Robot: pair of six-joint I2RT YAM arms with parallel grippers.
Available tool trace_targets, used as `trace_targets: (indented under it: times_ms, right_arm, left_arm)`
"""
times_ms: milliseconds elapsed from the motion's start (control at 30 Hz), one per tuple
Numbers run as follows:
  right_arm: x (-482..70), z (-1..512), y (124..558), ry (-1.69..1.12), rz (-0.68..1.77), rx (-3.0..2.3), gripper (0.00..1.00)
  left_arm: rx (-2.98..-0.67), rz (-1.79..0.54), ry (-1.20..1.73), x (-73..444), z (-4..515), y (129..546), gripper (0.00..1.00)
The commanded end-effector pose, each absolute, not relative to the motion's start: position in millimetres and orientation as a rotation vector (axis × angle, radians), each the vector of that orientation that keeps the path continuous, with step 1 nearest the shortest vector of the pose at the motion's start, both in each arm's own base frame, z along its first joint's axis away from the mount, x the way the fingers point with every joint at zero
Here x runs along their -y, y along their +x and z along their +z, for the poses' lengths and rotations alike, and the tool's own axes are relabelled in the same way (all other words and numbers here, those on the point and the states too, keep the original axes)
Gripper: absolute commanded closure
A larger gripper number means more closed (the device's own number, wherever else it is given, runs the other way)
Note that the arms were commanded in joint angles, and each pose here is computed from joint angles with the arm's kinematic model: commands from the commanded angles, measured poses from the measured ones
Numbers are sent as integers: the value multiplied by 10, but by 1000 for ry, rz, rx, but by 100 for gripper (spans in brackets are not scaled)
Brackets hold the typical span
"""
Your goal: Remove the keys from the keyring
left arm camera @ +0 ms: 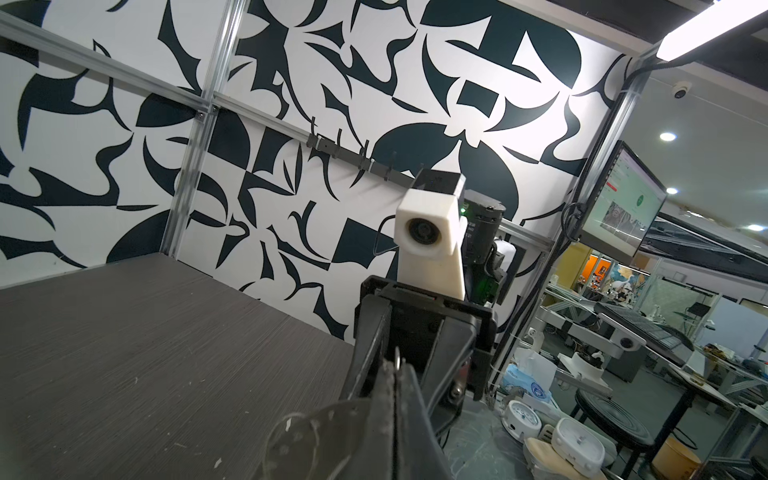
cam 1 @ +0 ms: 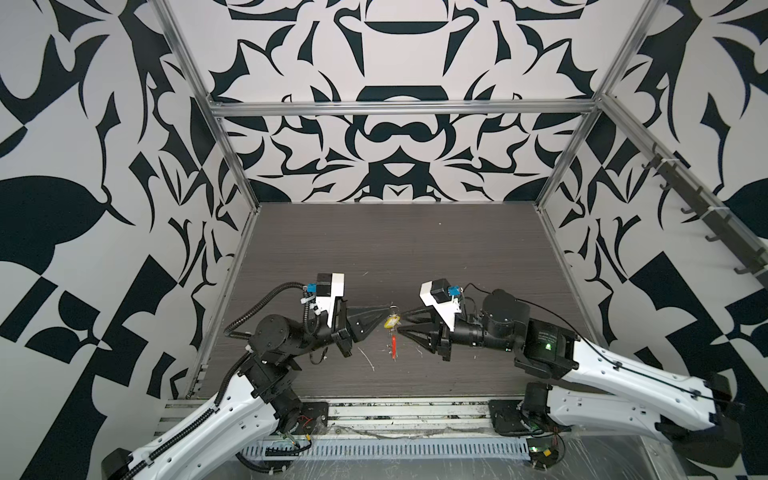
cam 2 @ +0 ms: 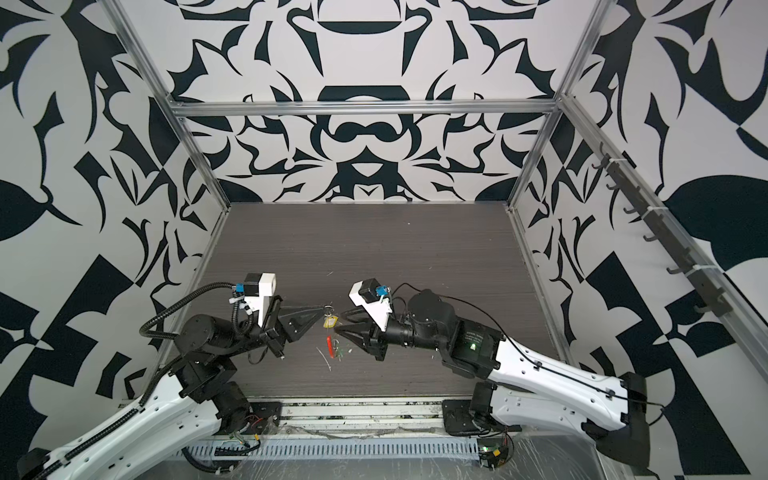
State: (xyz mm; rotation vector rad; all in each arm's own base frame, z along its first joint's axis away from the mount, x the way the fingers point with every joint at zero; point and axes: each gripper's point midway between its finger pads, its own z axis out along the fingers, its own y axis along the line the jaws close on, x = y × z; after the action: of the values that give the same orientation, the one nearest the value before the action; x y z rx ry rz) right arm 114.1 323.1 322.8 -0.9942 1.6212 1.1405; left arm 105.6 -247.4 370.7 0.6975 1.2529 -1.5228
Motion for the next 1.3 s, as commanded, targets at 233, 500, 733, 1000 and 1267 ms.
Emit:
trace_targets:
  times_ms: [233, 500, 733, 1000, 1267]
  right_arm:
    - [-3059, 3260, 1362, -767, 1097, -1628, 59]
    - [-2986, 3682, 1279, -722, 1183, -1487, 56]
    - [-3227, 3925, 1077, -837, 1334, -1418, 56]
    - [-3308, 3973, 1019, -871, 1384, -1392, 66]
    - [-3350, 3898, 1002, -890, 1400, -1422, 74]
  left_arm:
    - [-1261, -1484, 684, 2422, 3632, 1063, 100]
    - [-1268, -1488, 695, 2413, 3602, 1034, 100]
    - [-1262, -1508, 713, 2440, 3623, 1012, 100]
    - [-1261, -1508, 710, 2438, 3620, 1013, 100]
    - [-1260, -1506, 706, 2439, 3619, 1024, 100]
